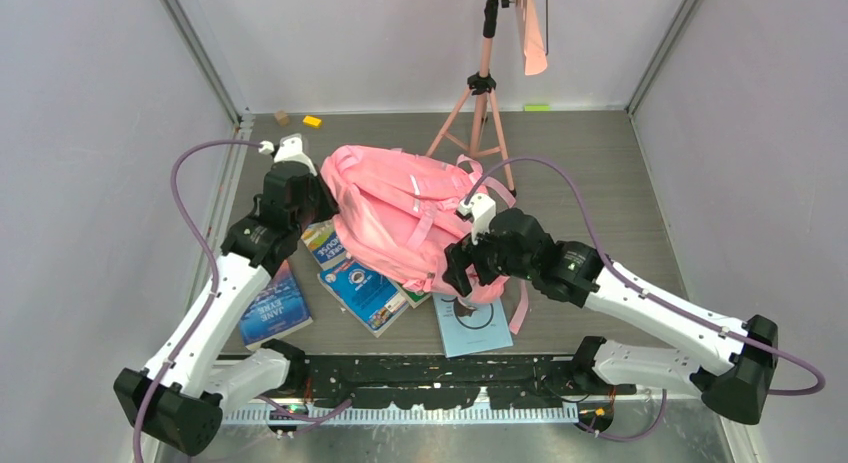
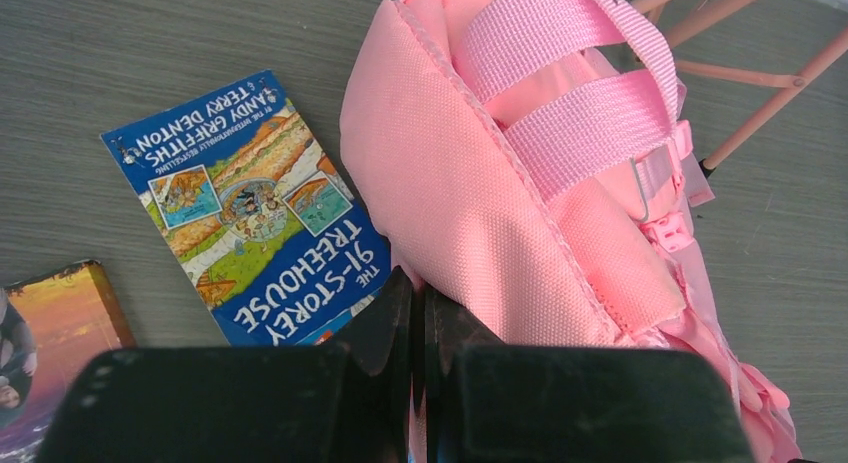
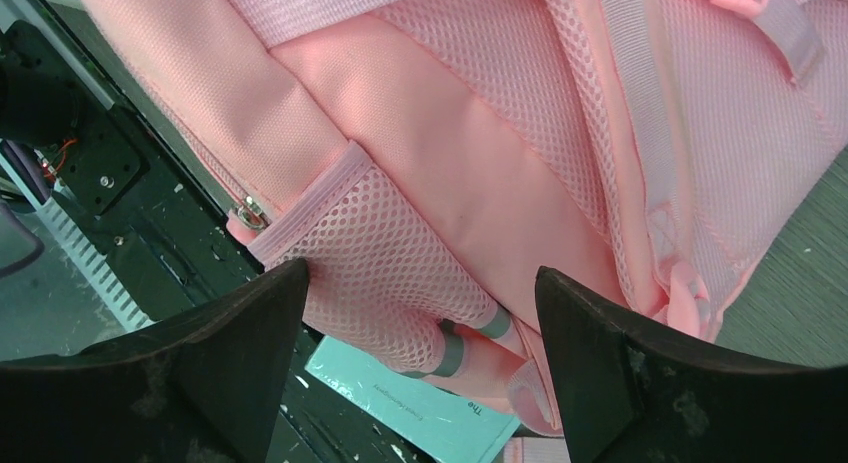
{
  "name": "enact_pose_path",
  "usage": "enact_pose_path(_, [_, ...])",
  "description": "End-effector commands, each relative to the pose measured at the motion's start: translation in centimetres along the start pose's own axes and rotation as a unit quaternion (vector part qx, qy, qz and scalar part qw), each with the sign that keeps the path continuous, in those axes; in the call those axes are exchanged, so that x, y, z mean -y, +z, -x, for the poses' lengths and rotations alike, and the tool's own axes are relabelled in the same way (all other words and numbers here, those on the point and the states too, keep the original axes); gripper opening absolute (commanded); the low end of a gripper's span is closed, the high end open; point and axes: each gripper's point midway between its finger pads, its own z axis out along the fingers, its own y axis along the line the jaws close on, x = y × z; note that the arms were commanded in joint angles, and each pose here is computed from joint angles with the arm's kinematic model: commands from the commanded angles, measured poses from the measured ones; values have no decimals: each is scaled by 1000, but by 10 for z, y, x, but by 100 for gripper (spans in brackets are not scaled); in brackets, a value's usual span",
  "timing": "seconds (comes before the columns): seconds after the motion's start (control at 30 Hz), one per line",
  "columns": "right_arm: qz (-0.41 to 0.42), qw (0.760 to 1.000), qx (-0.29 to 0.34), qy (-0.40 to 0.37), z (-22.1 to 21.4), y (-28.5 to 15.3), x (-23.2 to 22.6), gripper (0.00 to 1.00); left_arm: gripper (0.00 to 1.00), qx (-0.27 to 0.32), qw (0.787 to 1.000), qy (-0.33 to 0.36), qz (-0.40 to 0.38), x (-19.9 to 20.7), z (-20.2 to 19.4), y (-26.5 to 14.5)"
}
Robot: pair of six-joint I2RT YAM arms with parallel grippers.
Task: Pack the student bag
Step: Adjust the student bag at the center of the board.
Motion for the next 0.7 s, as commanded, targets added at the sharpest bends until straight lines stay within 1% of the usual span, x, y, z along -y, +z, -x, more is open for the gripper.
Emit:
enact_pose_path(0.0, [31,999,24,-27,11,6,-15,90,0,34,999,1,-20,8,30,4])
enact_pose_path(0.23, [52,998,25,-28,14,6,-29,90,0,16,1000,9,-10,-3,26,25])
enact_pose_path(0.37, [47,998,15,-36,9,13,-32,90,0,7,1000,7,-12,-5,25,32])
enact_pose_path(0.5, [-26,997,8,-67,0,29,-11,88,0,2,1000,7,-18,-5,23,35])
enact_pose_path(0.53, [-47,996,19,-75,3,31,-4,88,0,2,1000,8,-17,-5,23,35])
enact_pose_path(0.57, [-56,995,13,-82,-2,37,-2,87,0,1,1000,8,-16,-6,23,36])
enact_pose_path(0.67, [-91,991,31,-97,6,44,3,73,0,-7,1000,17,-2,-14,16,41])
